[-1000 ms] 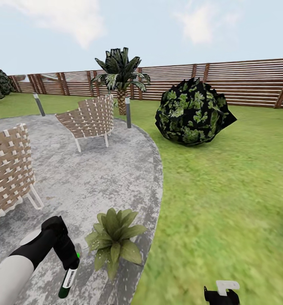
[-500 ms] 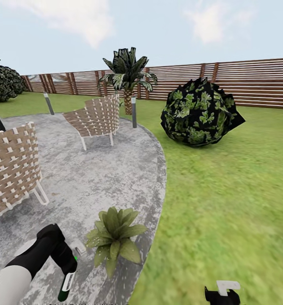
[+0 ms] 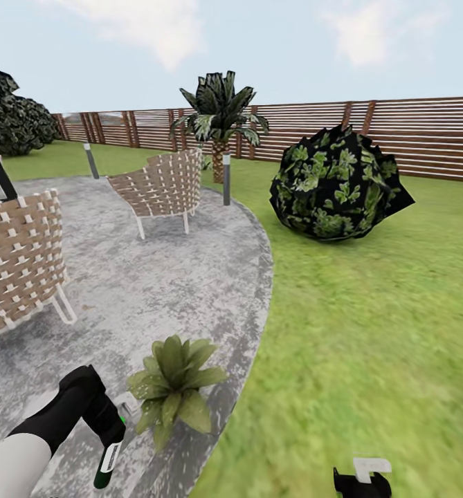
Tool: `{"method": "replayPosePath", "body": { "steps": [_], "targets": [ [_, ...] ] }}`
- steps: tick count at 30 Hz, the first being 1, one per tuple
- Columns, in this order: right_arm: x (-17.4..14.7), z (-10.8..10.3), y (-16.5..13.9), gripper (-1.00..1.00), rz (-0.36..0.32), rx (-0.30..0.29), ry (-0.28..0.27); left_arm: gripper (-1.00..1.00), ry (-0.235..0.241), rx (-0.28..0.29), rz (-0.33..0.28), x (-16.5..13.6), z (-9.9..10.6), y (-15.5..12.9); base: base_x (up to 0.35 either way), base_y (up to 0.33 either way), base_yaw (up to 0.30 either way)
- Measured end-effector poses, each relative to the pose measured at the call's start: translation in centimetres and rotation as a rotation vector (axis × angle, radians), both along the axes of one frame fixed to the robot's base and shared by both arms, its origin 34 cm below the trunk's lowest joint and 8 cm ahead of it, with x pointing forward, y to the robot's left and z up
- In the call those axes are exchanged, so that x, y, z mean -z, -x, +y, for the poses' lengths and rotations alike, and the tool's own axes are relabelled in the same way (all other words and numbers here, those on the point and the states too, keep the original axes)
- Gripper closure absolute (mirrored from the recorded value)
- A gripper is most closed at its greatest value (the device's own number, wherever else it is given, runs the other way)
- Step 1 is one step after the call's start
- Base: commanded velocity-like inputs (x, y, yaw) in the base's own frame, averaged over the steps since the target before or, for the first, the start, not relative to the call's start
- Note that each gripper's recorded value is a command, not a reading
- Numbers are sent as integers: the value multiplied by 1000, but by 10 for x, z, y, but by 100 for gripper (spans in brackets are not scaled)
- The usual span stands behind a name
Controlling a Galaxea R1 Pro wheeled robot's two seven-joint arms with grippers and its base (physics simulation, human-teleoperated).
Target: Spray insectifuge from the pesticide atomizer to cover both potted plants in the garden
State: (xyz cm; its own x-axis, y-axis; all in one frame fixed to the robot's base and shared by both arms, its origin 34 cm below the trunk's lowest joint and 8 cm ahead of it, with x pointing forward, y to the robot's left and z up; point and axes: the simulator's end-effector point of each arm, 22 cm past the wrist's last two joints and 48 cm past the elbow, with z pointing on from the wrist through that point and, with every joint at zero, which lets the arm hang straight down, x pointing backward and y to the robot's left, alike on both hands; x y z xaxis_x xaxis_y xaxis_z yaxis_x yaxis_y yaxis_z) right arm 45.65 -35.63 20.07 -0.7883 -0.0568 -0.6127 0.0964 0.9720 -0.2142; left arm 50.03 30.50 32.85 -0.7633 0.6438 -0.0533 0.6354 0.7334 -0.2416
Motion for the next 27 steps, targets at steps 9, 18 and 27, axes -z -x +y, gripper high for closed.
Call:
{"method": "replayPosePath", "body": {
  "steps": [9, 18, 27],
  "targets": [
    [1, 0, 0, -100, 1, 0, -1, 100, -1, -1, -1, 0, 0, 0, -86, -232, 278],
    [1, 0, 1, -100, 2, 0, -1, 100, 2, -70, -34, -3, 12, -11, -137, -83, 172],
    [1, 0, 1, -100, 2, 0, -1, 100, -45, -125, 5, 36, 11, 13, 0, 0, 172]
  ]
}}
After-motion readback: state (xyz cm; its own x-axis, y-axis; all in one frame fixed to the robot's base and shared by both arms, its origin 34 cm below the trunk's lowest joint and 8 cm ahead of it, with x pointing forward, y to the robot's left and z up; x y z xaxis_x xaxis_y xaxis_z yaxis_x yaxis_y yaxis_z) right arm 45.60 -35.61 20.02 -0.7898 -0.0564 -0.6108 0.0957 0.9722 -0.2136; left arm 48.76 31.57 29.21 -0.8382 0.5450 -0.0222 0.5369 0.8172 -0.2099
